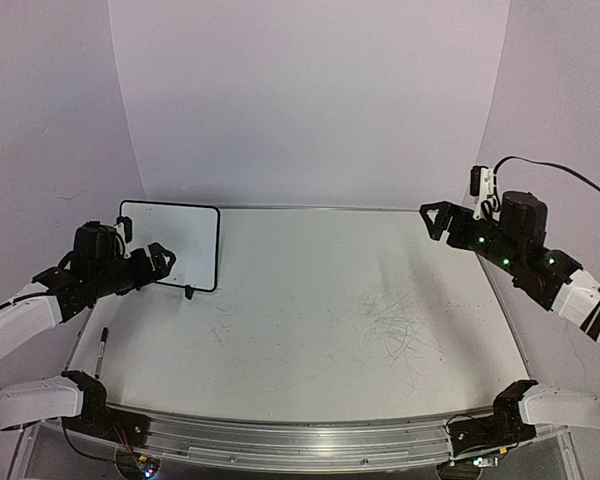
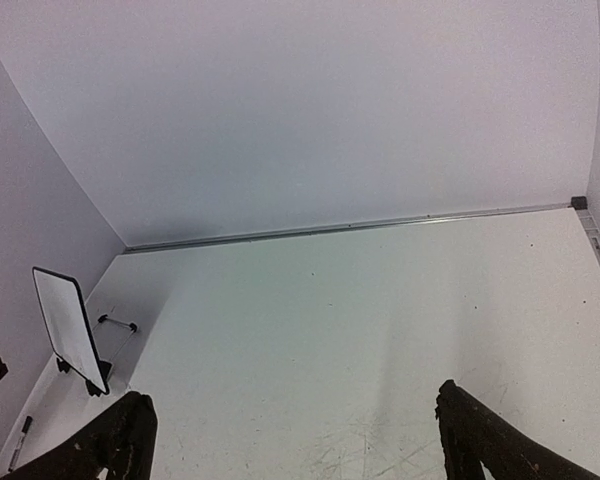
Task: Write a sentence on the whiteboard
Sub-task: Move the whiteboard to the center of the board.
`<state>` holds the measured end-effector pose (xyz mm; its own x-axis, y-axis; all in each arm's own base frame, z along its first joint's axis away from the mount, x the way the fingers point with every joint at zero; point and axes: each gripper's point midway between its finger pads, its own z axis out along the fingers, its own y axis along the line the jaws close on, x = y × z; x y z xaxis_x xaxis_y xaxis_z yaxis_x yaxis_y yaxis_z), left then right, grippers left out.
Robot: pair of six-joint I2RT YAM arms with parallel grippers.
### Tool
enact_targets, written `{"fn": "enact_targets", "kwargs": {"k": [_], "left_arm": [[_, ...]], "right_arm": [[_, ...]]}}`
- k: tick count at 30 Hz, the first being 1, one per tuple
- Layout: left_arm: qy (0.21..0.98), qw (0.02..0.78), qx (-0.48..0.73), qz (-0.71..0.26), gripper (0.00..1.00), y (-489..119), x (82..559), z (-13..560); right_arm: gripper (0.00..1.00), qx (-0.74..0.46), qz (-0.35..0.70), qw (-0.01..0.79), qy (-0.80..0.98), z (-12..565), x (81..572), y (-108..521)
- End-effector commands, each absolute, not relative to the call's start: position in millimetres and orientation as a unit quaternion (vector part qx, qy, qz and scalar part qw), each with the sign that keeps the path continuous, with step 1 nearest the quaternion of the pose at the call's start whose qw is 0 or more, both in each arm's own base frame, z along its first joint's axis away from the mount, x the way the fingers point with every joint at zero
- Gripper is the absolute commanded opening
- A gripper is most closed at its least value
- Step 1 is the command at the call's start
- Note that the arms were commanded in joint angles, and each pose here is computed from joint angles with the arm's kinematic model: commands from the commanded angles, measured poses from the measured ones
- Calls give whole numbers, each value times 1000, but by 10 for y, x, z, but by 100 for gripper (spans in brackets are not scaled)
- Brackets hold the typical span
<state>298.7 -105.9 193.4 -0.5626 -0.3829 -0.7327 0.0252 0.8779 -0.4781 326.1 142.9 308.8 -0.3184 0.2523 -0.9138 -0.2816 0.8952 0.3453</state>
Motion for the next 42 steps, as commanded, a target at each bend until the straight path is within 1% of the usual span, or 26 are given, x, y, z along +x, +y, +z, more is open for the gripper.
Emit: {"fn": "enact_targets", "kwargs": {"k": [1, 5, 9, 11, 15, 20, 26, 28, 31, 33, 37, 42], "left_arm": [[887, 395, -102, -218, 99, -1162, 3019, 1500], [901, 360, -100, -220, 97, -1229, 3014, 1209], [902, 354, -95, -229, 91, -1286, 2997, 1070], [904, 349, -89, -230, 88, -1348, 2985, 996], [915, 344, -75, -196, 77, -1448, 3013, 860], [928, 348, -53, -120, 70, -1412, 3219, 685], [936, 349, -24, -46, 68, -1337, 3452, 490], [934, 356, -6, -41, 67, -1373, 3527, 475], [932, 360, 13, -33, 63, -1412, 3618, 466], [926, 375, 20, -42, 61, -1483, 3723, 523], [926, 374, 35, -40, 52, -1555, 3827, 496], [927, 370, 40, -40, 35, -1593, 3872, 461]], "right_arm": [[98, -6, 216, 586, 781, 3099, 3314, 1417], [98, -11, 189, 596, 780, 3053, 3285, 1328], [98, 11, 162, 600, 783, 2972, 3278, 1195], [98, 8, 168, 597, 784, 2947, 3254, 1209], [98, -11, 199, 597, 777, 2984, 3191, 1312], [98, -25, 224, 603, 765, 3079, 3123, 1374], [98, -23, 231, 613, 755, 3165, 3056, 1346], [98, -20, 233, 614, 754, 3157, 3035, 1335], [98, -19, 237, 612, 754, 3149, 3019, 1337], [98, -17, 240, 611, 754, 3151, 3017, 1340], [98, -18, 249, 609, 753, 3177, 3017, 1370], [98, -19, 261, 605, 752, 3198, 3014, 1407]]}}
